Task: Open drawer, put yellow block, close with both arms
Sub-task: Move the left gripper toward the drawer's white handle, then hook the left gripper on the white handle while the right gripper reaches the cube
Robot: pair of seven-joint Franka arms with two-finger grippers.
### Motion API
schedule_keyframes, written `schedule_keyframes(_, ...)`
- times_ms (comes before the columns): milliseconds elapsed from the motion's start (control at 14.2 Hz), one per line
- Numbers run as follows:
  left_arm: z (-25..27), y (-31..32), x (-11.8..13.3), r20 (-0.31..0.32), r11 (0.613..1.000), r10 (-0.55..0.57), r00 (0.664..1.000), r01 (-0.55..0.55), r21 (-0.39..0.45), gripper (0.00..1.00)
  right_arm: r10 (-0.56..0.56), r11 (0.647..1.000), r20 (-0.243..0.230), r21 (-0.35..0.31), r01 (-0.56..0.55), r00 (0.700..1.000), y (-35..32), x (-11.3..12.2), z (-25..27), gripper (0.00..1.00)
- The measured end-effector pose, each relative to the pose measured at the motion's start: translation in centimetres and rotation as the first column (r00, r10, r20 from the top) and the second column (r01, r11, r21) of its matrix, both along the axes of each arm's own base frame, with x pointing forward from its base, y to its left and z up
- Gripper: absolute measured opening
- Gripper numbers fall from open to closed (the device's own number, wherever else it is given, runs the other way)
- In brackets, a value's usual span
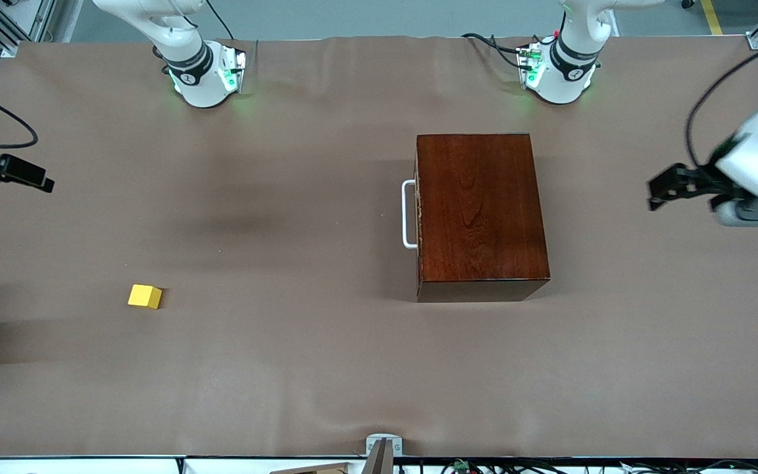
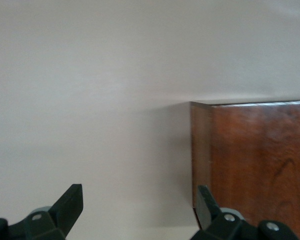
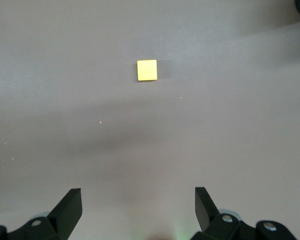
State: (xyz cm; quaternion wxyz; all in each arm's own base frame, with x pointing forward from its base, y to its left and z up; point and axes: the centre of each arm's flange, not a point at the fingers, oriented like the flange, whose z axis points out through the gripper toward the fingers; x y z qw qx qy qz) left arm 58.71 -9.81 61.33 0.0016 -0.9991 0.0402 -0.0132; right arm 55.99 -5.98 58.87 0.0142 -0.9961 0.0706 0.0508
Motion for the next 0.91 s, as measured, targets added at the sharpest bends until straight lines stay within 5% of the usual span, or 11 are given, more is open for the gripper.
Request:
schedule_keyframes(702,-4.6,-27.3,-7.3,-0.041,0.998,-0.056,0.998,0.054,-0.043,1.0,0.048,0.999,-0.006,0.0,-0.048,0.999,2.8,0.7,-6.8,1.0)
schedule_keyframes(913,-7.3,-34.9,-9.4,-0.04,0.997,0.0,0.999,-0.003,-0.082,1.0,0.052,0.999,-0.018,0.001,-0.052,0.999,3.0,0.5,-7.9,1.0)
